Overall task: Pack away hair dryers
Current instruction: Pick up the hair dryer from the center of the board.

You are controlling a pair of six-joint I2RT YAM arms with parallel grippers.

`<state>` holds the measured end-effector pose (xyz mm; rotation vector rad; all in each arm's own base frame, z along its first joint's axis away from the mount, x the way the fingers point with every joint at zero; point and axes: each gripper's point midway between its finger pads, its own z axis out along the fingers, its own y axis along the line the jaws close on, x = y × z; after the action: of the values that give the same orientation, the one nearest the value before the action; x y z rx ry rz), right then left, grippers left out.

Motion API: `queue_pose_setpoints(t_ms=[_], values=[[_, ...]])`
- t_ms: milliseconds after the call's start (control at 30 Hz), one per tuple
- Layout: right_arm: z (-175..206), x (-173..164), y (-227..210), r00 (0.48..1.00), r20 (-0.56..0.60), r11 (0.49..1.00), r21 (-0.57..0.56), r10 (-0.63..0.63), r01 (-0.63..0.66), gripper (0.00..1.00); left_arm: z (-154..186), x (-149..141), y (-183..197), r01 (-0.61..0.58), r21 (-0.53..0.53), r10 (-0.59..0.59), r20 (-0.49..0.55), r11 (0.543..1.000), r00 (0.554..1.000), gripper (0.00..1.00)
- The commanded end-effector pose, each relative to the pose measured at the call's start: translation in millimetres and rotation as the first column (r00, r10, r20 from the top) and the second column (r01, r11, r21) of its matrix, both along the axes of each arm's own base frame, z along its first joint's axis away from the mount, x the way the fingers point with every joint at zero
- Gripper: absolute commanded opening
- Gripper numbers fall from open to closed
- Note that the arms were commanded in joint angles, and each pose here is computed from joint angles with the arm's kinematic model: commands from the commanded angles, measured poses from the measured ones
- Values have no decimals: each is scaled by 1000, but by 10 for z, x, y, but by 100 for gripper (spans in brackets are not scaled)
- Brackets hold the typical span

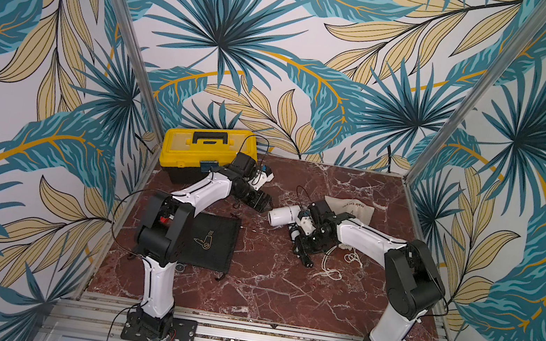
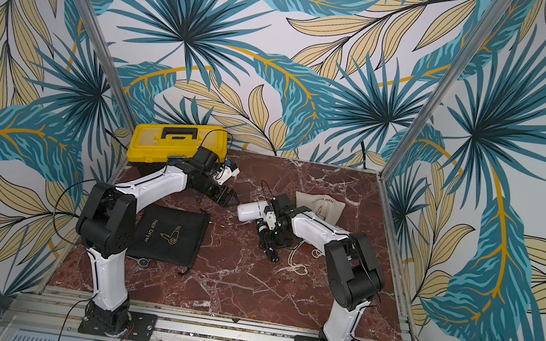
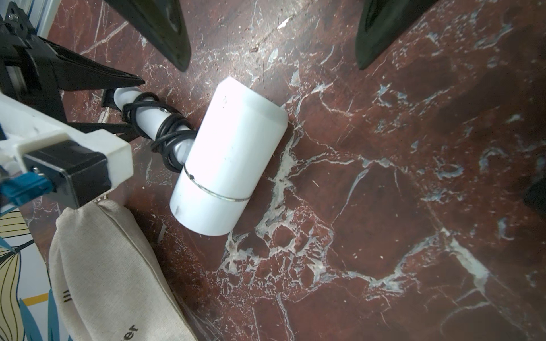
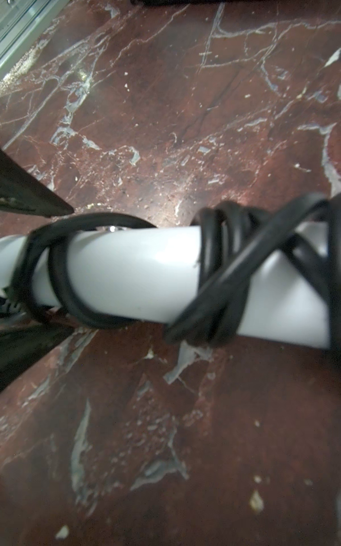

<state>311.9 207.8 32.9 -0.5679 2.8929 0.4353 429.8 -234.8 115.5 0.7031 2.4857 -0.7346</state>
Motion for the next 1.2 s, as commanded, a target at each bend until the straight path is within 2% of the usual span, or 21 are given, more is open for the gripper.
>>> queue_pose_setpoints(t_ms=[0, 167, 333, 500, 733, 933, 1167], values=[[-33, 46, 42, 1000, 9, 1000, 0, 26, -26, 52, 133, 68, -90, 45, -29, -44, 33, 999, 998, 87], [47, 72, 34, 997, 55, 999, 3, 51, -51, 30, 99, 74, -155, 71, -39, -70, 31, 997, 997, 87], [180, 47, -57, 988, 109, 994, -37, 106, -103, 19, 103, 31, -287, 163, -68, -159, 57, 984, 986, 86], [413, 46, -70, 970, 188, 988, -29, 154, -151, 18, 99, -24, -408, 262, -123, -257, 52, 957, 965, 86], [738, 52, -155, 930, 310, 980, -44, 198, -194, 17, 252, -212, -589, 353, -283, -360, 26, 892, 932, 85], [588, 41, -217, 939, 274, 978, -71, 208, -196, 15, 25, -291, -567, 323, -291, -357, -68, 901, 932, 83], [596, 116, -235, 930, 323, 984, -64, 177, -165, 14, -219, -371, -529, 271, -329, -342, -181, 905, 922, 81]])
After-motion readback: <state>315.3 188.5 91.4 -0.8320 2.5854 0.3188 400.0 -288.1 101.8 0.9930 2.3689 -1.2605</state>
